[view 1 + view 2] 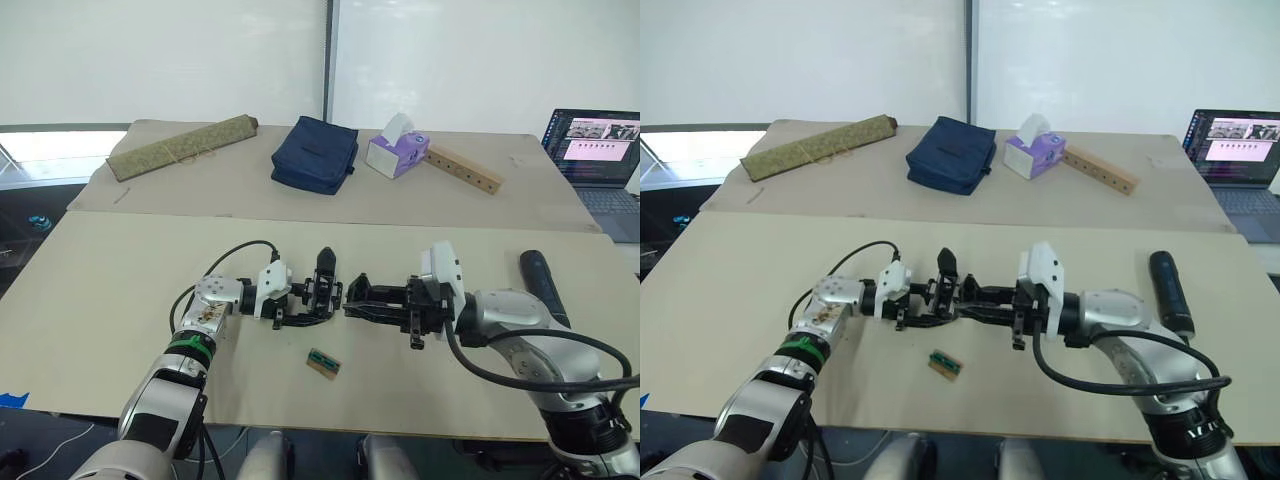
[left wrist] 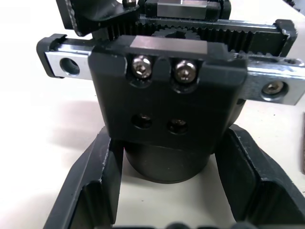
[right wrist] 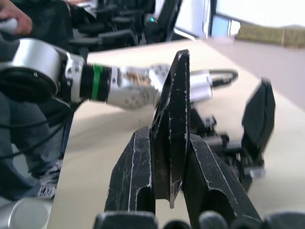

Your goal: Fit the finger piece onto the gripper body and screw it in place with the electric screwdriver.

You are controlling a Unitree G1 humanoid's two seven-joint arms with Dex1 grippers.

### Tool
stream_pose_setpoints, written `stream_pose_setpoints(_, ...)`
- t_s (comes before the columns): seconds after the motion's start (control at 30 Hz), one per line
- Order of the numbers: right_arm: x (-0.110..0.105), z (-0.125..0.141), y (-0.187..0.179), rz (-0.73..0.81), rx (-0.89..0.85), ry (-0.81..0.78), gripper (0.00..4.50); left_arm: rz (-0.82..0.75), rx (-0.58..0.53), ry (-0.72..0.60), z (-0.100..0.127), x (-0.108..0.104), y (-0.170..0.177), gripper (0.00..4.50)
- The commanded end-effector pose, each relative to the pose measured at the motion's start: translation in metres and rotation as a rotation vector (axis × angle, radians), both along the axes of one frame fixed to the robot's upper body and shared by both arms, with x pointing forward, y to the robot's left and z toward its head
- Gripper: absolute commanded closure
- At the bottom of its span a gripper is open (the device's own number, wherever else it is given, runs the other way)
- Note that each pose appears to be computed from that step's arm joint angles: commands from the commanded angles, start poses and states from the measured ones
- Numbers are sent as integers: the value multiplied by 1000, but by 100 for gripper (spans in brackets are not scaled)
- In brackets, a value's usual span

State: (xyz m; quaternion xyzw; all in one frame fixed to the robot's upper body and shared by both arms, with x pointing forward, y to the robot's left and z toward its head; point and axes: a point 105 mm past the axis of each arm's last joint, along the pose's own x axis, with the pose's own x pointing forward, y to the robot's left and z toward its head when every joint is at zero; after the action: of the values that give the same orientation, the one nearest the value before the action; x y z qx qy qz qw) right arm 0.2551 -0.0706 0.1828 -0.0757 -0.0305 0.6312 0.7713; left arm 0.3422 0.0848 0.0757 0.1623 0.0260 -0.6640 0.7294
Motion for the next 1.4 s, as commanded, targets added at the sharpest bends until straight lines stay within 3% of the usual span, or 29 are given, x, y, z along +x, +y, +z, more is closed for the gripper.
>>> stream_pose_setpoints(0.03, 3, 8, 10, 42, 13, -81, 409, -10, 7, 19, -5, -2, -2, 223)
stream_pose_setpoints(0.33, 26, -10, 37, 76, 12, -79, 409, -10, 27, 47, -14, -5, -5, 223)
stream_pose_setpoints(0.63, 41, -24, 38, 47, -44, -89, 409, 3, 64, 79, -22, -7, -2, 223)
stream_pose_setpoints(1.2, 29, -44, 38, 97, -102, 19, 409, 18, 75, 112, -24, -7, 7, 223)
stream_pose_setpoints(1.4, 40, -52, 41, 49, -137, 36, 409, 20, 78, 102, -24, -7, 6, 223)
